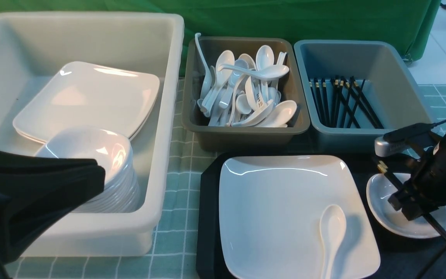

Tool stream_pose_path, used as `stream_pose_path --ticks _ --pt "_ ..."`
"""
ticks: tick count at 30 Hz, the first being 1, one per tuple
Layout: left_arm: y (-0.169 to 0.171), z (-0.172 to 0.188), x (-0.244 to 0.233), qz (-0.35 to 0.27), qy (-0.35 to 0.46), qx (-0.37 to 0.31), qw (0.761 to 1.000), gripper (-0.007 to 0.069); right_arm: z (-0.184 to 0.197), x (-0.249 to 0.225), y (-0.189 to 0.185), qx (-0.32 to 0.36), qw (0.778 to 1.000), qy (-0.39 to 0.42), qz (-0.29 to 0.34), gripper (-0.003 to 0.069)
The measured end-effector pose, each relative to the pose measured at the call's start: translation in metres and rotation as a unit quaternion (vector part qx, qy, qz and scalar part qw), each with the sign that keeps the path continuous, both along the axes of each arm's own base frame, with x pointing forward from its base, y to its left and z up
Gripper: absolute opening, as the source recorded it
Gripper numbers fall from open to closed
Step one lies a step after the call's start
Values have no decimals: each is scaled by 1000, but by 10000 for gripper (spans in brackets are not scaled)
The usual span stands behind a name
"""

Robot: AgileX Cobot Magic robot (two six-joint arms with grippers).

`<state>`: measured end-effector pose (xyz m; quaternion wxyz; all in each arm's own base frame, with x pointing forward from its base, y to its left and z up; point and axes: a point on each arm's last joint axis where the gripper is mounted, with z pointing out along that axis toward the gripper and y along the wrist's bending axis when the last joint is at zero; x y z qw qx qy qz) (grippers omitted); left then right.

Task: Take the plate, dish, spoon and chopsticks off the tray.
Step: Use the right arm to grab a pair of chopsticks from the plate, then use the right arm to put the chopsticks into the small storage box on the right

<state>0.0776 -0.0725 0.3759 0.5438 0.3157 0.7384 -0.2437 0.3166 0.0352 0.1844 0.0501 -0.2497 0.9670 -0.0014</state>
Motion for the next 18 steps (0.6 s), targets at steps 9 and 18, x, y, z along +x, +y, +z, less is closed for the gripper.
stream_pose_path --ticks 9,18 --pt "1 4 3 17 -21 -15 1000 18 77 1 38 88 984 -157 15 112" --pt "3 10 7 38 -46 -33 998 18 119 130 37 196 919 -318 -123 112"
